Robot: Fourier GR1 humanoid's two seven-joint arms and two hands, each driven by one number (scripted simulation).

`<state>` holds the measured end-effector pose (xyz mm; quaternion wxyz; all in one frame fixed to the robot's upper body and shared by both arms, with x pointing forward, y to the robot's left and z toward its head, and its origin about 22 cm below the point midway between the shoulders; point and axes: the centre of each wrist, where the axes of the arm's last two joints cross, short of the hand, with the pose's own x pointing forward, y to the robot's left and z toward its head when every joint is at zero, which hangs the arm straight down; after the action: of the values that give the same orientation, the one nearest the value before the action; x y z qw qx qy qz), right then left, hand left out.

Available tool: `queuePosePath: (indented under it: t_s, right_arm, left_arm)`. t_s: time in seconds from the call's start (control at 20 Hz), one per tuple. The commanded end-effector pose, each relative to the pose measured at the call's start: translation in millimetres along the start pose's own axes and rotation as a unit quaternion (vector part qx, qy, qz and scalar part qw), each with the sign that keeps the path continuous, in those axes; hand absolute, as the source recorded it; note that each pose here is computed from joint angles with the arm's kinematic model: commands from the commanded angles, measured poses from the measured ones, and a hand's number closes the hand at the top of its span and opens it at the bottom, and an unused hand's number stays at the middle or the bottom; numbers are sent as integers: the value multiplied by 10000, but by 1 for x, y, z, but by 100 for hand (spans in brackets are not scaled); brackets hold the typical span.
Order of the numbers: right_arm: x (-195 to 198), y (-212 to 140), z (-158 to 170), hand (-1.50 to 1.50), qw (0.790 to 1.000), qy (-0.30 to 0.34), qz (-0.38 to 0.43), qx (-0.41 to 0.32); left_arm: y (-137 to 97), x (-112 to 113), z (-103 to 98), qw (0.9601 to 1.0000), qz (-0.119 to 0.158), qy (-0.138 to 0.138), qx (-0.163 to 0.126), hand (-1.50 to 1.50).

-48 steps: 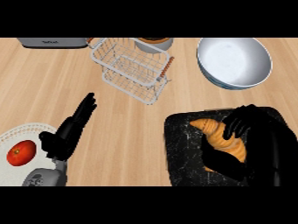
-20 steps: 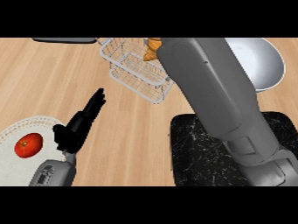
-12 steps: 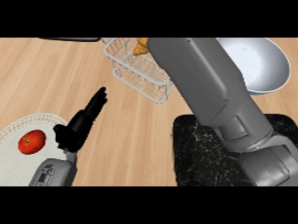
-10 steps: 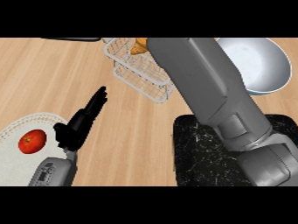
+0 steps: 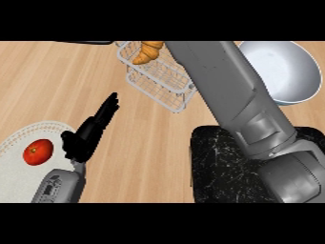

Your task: Pick the croissant from the tray and place it in the tiered basket

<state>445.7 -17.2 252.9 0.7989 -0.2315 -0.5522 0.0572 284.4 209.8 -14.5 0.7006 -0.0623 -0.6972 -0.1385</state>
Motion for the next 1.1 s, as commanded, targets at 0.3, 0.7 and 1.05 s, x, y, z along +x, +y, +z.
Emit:
queuePosePath:
  t_s: [0.3,0.7,1.05]
  right_arm:
    - [-2,9,2,-150,9901,-318,-938,-1000]
    - [-4,-33,-26,-150,9494,-642,-1176,-2840]
    - [-12,-77,-28,-150,9316,-1052,-1854,-2944]
  left_arm:
    - [22,-6,19,9997,16,127,184,0]
    - [20,-20,32,9984,45,274,500,0]
    - [30,-20,44,9956,132,303,875,0]
